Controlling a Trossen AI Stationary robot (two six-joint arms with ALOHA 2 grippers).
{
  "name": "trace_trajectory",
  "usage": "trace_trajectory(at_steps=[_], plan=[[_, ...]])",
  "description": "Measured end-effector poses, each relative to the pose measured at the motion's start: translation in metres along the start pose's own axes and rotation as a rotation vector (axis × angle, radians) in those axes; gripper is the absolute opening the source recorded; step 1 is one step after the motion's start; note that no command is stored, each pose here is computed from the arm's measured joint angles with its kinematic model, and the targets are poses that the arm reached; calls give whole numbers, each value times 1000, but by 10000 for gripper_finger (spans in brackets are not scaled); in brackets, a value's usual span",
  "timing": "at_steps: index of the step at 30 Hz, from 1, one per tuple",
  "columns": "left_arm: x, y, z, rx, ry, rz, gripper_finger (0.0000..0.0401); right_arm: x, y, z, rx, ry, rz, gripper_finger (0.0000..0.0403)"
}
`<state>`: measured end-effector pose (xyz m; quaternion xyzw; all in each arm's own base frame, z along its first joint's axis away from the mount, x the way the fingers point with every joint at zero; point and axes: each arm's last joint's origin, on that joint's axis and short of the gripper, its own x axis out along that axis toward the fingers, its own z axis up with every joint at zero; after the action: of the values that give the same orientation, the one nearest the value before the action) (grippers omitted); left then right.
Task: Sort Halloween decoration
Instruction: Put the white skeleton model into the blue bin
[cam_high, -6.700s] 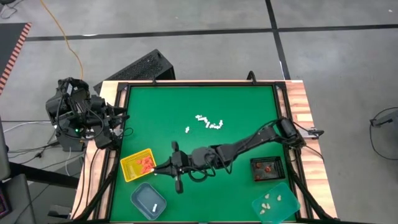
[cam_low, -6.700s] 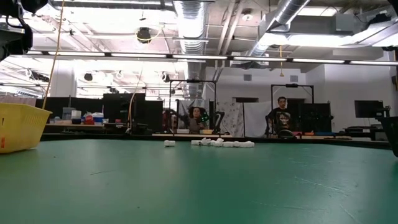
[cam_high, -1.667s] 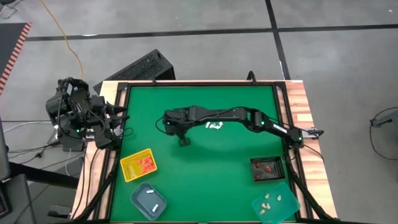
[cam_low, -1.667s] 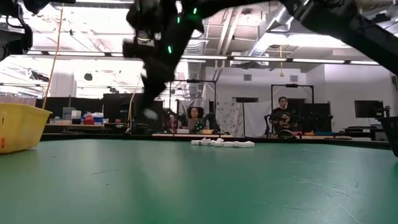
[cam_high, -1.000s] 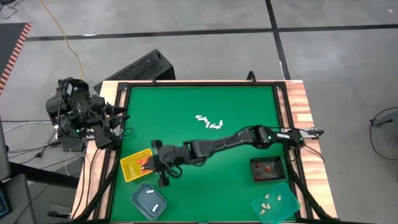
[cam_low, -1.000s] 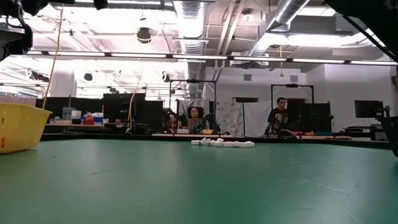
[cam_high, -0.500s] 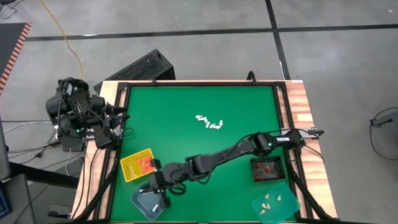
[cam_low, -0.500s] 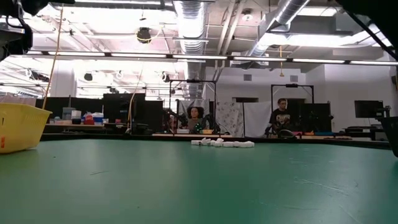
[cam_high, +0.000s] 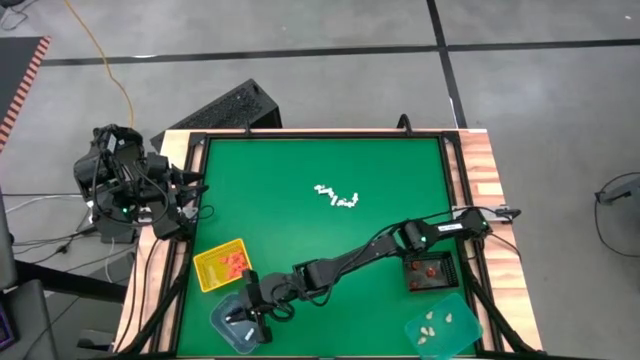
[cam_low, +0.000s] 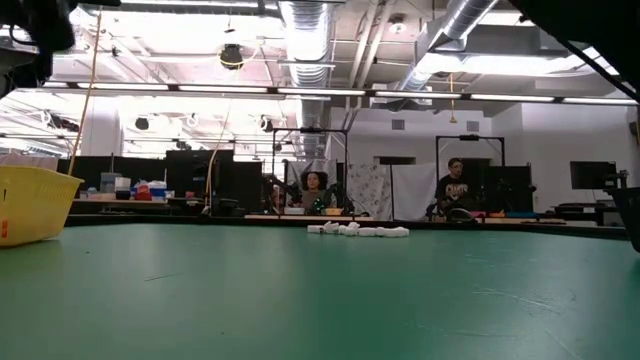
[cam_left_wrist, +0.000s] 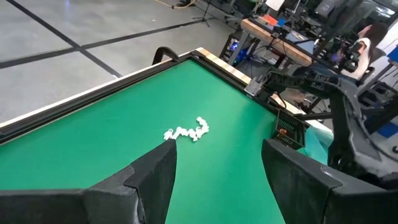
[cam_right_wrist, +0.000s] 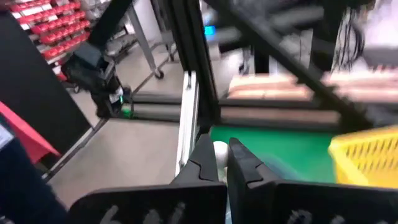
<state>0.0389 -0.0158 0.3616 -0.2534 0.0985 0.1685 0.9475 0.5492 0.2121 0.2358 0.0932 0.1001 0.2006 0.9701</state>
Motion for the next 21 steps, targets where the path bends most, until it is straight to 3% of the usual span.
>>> trace_trajectory(at_steps=[8, 21], plan=[[0, 0, 0, 15, 0, 0, 226, 10, 0, -28, 74, 72, 34, 10], [0, 0, 0, 11, 0, 0, 226, 9, -3, -32, 73, 116, -12, 94]])
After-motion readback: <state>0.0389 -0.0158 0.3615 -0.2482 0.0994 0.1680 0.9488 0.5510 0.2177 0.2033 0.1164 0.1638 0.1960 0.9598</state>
